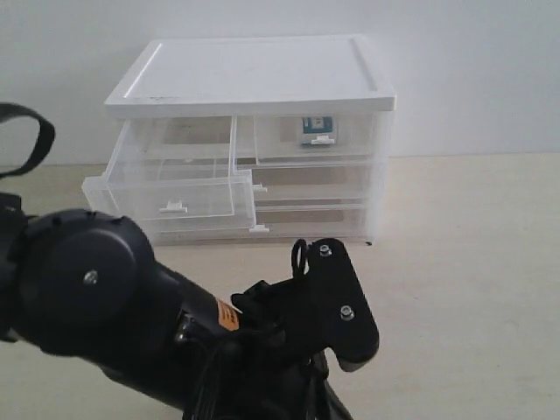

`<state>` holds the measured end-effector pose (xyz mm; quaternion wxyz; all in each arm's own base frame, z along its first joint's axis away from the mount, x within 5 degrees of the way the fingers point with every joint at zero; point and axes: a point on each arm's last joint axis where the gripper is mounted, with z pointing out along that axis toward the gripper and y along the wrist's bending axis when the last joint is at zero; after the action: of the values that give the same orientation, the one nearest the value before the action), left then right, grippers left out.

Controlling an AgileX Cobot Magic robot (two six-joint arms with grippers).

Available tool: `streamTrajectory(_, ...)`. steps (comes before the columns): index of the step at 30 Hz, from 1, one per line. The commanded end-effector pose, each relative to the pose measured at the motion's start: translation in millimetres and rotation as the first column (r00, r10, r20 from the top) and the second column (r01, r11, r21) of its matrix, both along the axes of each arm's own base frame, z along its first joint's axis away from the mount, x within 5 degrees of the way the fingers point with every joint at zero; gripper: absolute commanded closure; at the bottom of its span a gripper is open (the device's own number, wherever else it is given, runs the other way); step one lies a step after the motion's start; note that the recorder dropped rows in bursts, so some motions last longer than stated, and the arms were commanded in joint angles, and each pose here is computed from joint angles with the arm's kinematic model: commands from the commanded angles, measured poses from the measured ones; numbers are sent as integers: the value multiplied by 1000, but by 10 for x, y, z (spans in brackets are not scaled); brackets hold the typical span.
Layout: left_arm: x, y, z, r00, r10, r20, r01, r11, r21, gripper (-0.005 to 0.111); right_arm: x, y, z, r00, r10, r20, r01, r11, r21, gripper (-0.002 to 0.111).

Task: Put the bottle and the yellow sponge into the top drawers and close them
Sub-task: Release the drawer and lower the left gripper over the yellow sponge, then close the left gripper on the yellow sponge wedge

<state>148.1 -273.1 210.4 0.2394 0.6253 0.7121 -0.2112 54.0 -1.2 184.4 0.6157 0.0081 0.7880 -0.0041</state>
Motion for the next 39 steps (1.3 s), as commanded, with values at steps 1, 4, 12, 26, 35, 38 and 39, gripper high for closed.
streamTrajectory(1, 16, 109, 93, 990, -128, -64, 135, 984, 116, 102, -1, -1, -3, 1000, 2, 9, -1, 1000, -9, 108)
streamTrajectory(4, 135, 233, 80, 986, -164, -36, 168, 967, 190, 102, -1, -1, -3, 1000, 2, 9, -1, 1000, -9, 108)
streamTrajectory(12, 293, 553, 35, 863, -506, -11, 484, 818, 311, 102, -1, -1, -3, 1000, 2, 9, -1, 1000, -9, 108)
streamTrajectory(26, 493, 499, -176, 915, -400, 39, 370, 875, 312, 81, -1, -1, -3, 1000, 2, 9, -1, 1000, -9, 108)
streamTrajectory(35, 634, 412, -337, 979, -198, 58, 174, 943, 285, 21, -1, -1, -3, 1000, 2, 9, -1, 1000, -9, 108)
streamTrajectory(38, 672, 388, -369, 990, -124, 61, 103, 958, 266, 21, -1, -1, -3, 1000, 2, 9, -1, 1000, -9, 108)
streamTrajectory(39, 684, 380, -386, 994, -96, 57, 78, 962, 261, 21, -1, -1, -3, 1000, 2, 9, -1, 1000, -9, 108)
